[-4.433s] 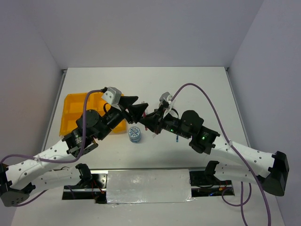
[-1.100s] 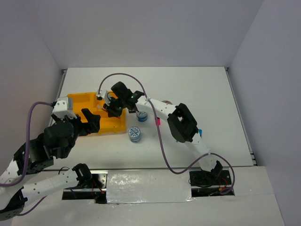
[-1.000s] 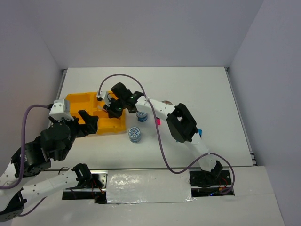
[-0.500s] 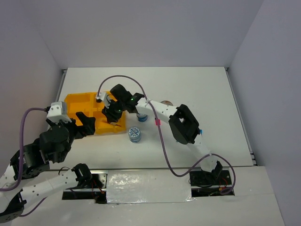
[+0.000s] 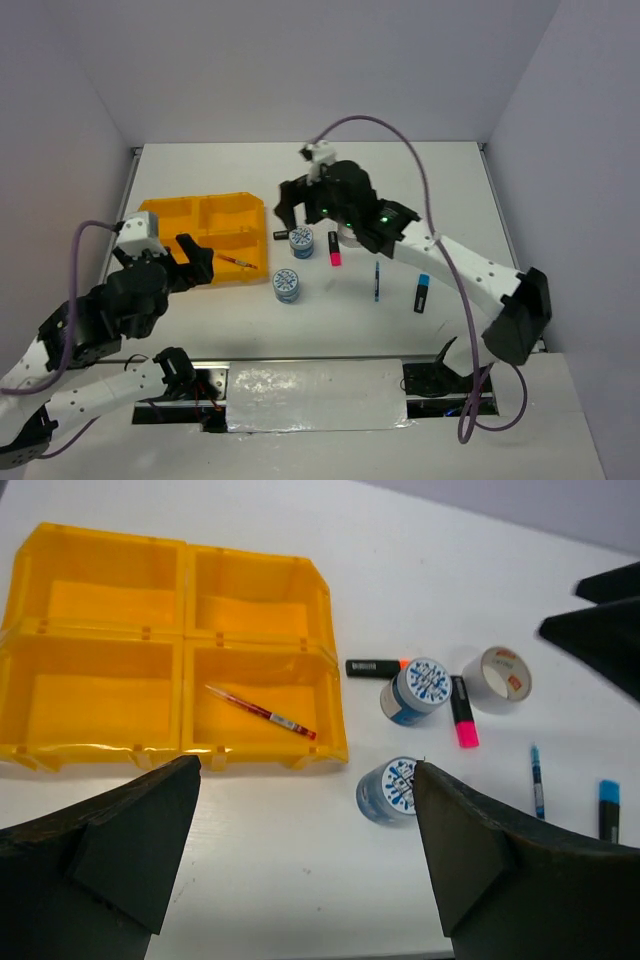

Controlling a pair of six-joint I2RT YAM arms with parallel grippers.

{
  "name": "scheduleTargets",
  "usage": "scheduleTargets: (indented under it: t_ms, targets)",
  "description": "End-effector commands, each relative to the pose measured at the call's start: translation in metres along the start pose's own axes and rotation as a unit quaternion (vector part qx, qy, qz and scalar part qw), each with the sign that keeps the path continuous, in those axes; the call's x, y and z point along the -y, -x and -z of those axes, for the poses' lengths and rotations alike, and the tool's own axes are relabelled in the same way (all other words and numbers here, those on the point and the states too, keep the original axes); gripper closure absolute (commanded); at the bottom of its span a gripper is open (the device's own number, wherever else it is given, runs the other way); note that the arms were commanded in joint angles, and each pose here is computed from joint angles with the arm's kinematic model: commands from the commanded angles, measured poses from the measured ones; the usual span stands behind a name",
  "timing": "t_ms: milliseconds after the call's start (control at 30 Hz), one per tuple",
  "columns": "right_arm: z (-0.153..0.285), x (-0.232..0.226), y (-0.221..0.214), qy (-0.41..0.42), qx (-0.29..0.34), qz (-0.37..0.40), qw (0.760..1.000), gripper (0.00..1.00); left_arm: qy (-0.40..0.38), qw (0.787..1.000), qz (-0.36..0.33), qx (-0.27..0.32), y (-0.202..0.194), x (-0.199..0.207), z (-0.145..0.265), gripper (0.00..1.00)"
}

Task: Sort the stationery into containers
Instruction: Pick up the pen from the center of the board.

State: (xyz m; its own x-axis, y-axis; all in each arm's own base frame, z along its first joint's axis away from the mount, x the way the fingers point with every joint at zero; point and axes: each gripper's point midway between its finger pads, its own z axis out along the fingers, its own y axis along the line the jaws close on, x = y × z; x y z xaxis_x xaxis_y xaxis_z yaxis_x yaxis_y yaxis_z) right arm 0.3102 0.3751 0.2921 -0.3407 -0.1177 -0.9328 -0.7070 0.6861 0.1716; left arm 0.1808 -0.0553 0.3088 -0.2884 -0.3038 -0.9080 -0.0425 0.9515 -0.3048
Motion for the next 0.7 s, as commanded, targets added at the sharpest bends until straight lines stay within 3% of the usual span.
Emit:
scheduleTargets:
  t_ms: [0,100,267,667]
  targets:
    - [0.024,0.096,-0.061,-0.174,-0.038,-0.149,0.973,0.0,-0.013,0.999,-0.013,-0.032,-0.016,0.027,-0.016,0.01]
    - [0.055,0.139,-0.105,-0.273,-0.06,-0.182,0.943,0.0,-0.024,0.997,-0.034,-0.062,-0.036,0.042,-0.028,0.01]
    - [0.077,0.175,-0.172,-0.357,-0.127,-0.188,0.906,0.02,-0.074,0.993,-0.04,-0.087,-0.06,0.077,-0.044,0.01]
    - [0.079,0.189,-0.266,-0.365,-0.232,-0.23,0.872,0.32,-0.111,0.985,-0.069,-0.116,-0.077,0.095,-0.049,0.01]
